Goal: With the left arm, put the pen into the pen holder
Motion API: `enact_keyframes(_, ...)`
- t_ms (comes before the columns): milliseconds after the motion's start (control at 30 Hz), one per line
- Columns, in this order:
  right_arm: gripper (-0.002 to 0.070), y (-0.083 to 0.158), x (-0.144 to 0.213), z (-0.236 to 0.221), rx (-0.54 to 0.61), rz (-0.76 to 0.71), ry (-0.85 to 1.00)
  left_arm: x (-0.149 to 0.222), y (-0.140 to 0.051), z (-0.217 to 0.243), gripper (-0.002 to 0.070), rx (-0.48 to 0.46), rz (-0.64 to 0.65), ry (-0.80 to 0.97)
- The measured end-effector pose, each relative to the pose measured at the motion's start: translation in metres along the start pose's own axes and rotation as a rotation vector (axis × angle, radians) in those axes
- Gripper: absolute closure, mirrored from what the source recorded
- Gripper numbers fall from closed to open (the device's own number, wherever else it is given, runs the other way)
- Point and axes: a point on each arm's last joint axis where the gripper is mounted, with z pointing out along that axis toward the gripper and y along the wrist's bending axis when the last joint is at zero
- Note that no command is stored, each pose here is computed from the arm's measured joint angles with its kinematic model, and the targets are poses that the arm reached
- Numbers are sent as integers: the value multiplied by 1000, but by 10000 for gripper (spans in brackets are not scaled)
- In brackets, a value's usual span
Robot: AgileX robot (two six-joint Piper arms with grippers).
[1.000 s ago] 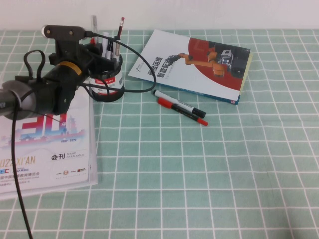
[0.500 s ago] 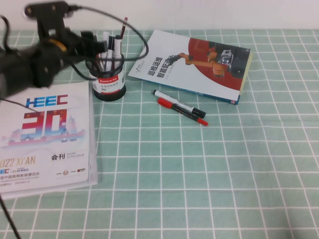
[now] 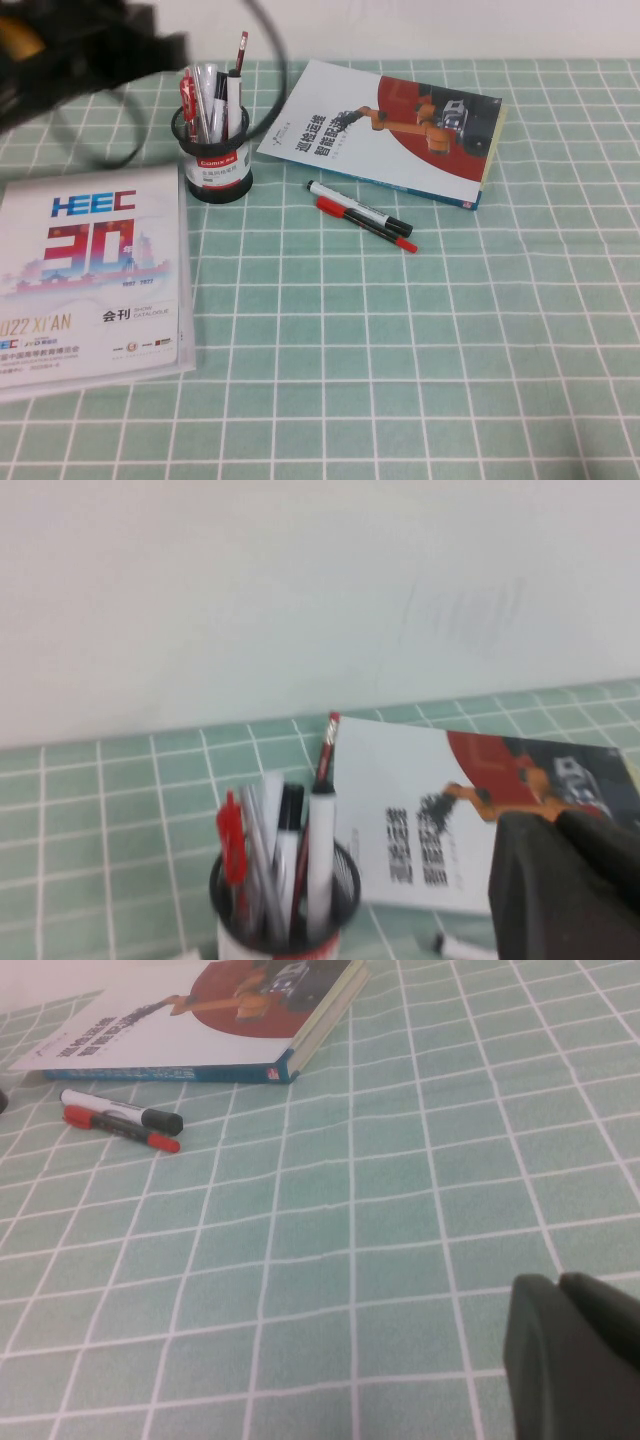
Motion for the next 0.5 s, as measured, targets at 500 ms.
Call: enact_keyframes(500, 696, 0, 0, 0, 0, 0, 0, 97, 4, -126, 675, 3, 41, 135)
